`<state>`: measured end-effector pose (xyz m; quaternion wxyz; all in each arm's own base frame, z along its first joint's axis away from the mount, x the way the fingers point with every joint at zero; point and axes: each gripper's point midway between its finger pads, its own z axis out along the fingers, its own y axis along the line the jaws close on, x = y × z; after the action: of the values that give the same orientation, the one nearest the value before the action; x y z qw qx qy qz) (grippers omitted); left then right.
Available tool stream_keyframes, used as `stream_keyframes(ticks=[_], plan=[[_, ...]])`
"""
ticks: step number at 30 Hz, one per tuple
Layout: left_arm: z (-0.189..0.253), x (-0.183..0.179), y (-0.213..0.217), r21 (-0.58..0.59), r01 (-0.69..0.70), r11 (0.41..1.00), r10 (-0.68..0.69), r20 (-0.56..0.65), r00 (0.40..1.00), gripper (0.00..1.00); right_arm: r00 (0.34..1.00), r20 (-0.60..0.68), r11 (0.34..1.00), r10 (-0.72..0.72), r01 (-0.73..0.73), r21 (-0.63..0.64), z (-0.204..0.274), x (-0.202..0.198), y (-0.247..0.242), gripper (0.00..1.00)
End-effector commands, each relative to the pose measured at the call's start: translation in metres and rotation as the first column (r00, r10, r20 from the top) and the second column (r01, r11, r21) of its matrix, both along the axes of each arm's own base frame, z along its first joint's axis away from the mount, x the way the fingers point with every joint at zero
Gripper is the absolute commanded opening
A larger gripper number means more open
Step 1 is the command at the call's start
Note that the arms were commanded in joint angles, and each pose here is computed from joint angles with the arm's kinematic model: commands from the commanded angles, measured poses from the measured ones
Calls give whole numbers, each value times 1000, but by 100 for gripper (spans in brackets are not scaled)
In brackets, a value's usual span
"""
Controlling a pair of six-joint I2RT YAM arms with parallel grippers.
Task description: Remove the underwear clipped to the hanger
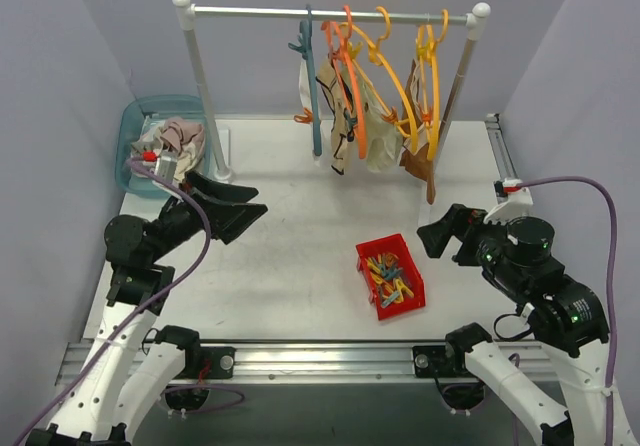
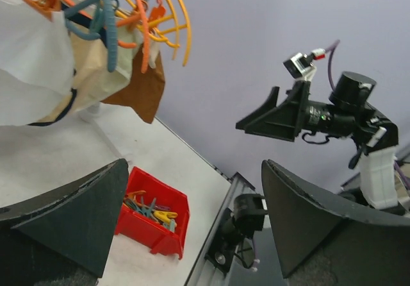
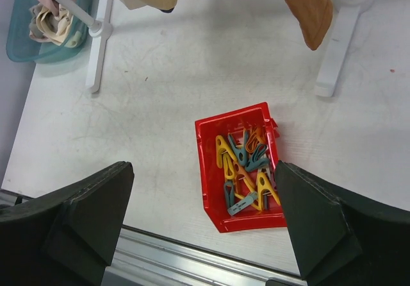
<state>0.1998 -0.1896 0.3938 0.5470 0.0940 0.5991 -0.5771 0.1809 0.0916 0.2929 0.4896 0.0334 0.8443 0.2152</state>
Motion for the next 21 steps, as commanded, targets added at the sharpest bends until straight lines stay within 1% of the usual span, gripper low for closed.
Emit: stream_keyframes(ticks=[1, 3, 5, 6, 7, 8, 9, 10, 11, 12, 13, 14, 15, 17, 18, 20, 21], plan=[[11, -13, -11, -14, 136, 991, -135, 48, 990, 94, 999, 29, 999, 27, -26, -30, 14, 3, 1, 100], [-4, -5, -16, -3, 170, 985, -170, -30, 985, 94, 998, 48, 998, 29, -27, -48, 23, 6, 0, 100], [-10, -5, -17, 11, 188, 982, -187, -50, 981, 94, 999, 53, 997, 6, -2, -72, 30, 14, -3, 100], [-11, -7, -17, 23, 188, 982, -187, -42, 982, 94, 998, 58, 995, -25, 30, -97, 34, 18, -10, 100], [-12, -7, -16, 33, 177, 984, -175, -43, 984, 94, 994, 98, 992, -50, 60, -109, 51, 22, -16, 100], [-8, -9, -14, 48, 161, 986, -160, -31, 987, 94, 994, 90, 987, -69, 80, -136, 53, 30, -18, 100], [-17, -10, -11, 90, 136, 987, -133, -44, 990, 94, 991, 97, 982, -88, 103, -158, 59, 33, -23, 100], [-18, -11, -9, 110, 117, 987, -113, -44, 993, 94, 982, 141, 972, -124, 149, -182, 76, 37, -32, 100], [-20, -9, -6, 126, 81, 989, -76, -46, 996, 94, 983, 135, 967, -125, 151, -203, 79, 45, -31, 100], [-23, -15, -2, 163, 61, 985, -55, -44, 998, 94, 982, 146, 964, -123, 154, -217, 85, 50, -31, 100], [-28, -17, 1, 186, 52, 981, -40, -67, 997, 94, 981, 156, 958, -117, 152, -242, 90, 54, -32, 100], [-30, -18, 5, 205, 22, 979, -8, -67, 998, 94, 979, 172, 957, -112, 153, -247, 103, 63, -29, 100], [-32, -26, 10, 241, 4, 970, 14, -72, 997, 94, 979, 176, 954, -108, 152, -260, 107, 68, -28, 100], [-37, -30, 15, 263, -28, 964, 48, -69, 997, 94, 976, 190, 944, -104, 157, -291, 119, 83, -26, 99], [-40, -34, 21, 274, -67, 959, 87, -59, 994, 94, 974, 192, 939, -119, 174, -297, 121, 88, -28, 99], [-47, -36, 26, 284, -93, 954, 116, -67, 991, 94, 971, 177, 919, -161, 213, -331, 117, 106, -30, 97], [-49, -40, 27, 286, -93, 954, 117, -68, 991, 94, 969, 187, 920, -159, 214, -327, 120, 113, -27, 97]])
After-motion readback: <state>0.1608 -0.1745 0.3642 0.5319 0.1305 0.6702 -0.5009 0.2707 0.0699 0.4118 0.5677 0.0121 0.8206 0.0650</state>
